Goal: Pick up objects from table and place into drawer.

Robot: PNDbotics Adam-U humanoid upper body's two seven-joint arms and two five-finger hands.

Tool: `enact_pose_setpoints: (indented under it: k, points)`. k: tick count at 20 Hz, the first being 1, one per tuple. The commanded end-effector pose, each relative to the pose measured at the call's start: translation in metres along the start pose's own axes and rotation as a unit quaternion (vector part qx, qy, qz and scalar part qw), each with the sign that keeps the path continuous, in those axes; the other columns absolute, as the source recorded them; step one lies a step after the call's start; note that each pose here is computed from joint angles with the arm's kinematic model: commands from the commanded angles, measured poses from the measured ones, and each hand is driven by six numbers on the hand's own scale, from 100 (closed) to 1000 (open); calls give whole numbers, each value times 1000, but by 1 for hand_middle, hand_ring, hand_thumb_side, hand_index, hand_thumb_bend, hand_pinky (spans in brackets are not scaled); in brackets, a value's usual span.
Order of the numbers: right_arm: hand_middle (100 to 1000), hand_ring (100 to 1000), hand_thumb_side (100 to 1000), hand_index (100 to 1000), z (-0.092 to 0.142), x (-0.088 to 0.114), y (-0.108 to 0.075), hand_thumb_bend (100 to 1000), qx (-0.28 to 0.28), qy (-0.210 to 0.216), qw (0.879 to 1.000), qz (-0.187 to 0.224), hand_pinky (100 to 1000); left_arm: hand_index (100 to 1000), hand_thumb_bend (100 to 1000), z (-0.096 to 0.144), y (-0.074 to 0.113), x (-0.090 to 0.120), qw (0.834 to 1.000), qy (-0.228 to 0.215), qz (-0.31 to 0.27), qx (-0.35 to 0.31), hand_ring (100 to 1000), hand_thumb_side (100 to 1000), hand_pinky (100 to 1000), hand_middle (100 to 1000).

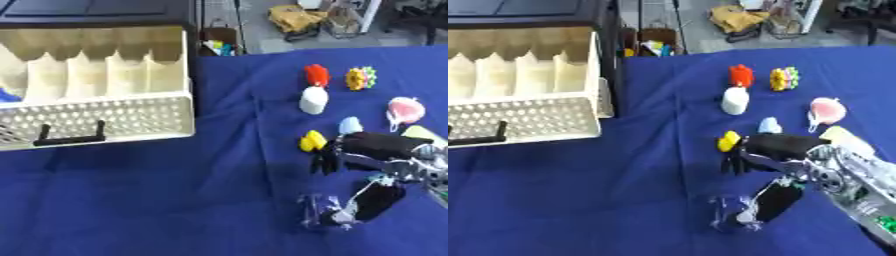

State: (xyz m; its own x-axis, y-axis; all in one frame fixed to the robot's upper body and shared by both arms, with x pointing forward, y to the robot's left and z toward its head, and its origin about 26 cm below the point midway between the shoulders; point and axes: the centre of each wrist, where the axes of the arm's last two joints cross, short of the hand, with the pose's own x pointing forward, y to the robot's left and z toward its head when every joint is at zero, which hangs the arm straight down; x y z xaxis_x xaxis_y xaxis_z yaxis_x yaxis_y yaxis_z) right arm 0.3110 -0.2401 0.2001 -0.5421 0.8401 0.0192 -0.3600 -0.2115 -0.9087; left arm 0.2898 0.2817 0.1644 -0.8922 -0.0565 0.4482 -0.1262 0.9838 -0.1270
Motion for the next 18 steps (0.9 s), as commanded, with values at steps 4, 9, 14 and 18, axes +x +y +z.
enact_pose_setpoints:
  k: [4,9,14,18]
  points:
    - [593,661,374,778,0,-5,1,683,11,6,1000,8,572,749,336,-6,-2,3,1000,-12,2,-5,526,965,404,506]
    - [592,663,351,776,-2,-5,4,690,24,4,1000,4,572,750,329,-5,-3,3,1000,-12,2,-6,527,963,403,505]
    - [589,664,357,770,-3,-6,6,672,31,5,1000,4,569,750,326,-6,-3,3,1000,-12,3,-6,527,961,403,505]
    - [575,659,347,753,-4,-6,9,671,36,4,999,2,564,750,326,-6,-4,3,1000,-11,4,-7,527,961,403,505]
